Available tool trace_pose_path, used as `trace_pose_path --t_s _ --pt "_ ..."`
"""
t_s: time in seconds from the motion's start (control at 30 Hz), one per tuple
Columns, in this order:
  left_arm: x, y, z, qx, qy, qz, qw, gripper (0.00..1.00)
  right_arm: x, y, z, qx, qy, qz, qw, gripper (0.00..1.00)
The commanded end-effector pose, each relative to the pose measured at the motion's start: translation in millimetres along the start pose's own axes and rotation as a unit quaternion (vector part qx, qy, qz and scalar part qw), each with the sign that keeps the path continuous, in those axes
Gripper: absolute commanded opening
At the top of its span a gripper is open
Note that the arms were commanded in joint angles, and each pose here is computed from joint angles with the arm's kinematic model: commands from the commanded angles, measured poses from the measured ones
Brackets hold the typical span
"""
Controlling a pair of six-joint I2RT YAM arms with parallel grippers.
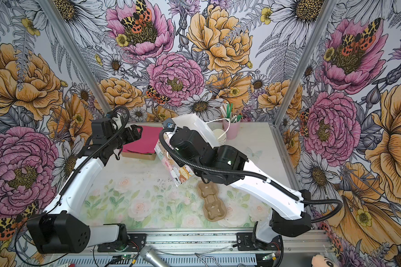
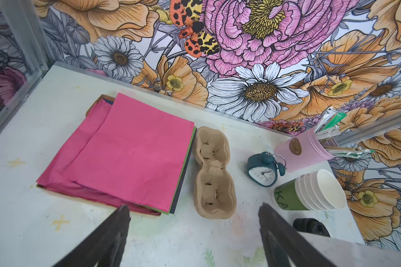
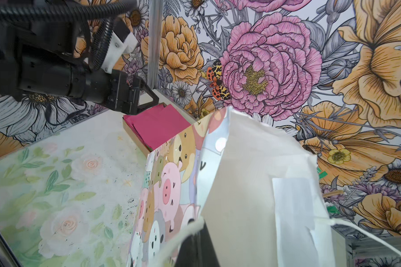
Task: Pack the takeout coffee
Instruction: 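Lower the bag beside the placed carrier while left gripper grips the bag rim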
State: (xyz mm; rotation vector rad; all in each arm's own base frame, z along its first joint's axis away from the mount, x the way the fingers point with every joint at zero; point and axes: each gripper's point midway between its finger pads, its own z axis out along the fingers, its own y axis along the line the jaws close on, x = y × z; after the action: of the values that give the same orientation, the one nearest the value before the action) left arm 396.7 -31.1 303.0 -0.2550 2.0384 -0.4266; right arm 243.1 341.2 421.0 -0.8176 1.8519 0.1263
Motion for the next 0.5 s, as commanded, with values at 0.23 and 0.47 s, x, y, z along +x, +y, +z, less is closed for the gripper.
trace_pose_path --t_s 0.23,0.47 --pt "14.2 1.4 -85.9 0.027 -0.049 0.004 0.998 0.99 40.1 76.1 74.7 -0.007 0.081 -0.031 0.996 0.0" --pt "15.6 15.7 -96.9 0.023 -0.055 -0.011 0.998 0.99 59.5 126.6 107.4 -0.054 0.117 -0.028 0.991 0.08"
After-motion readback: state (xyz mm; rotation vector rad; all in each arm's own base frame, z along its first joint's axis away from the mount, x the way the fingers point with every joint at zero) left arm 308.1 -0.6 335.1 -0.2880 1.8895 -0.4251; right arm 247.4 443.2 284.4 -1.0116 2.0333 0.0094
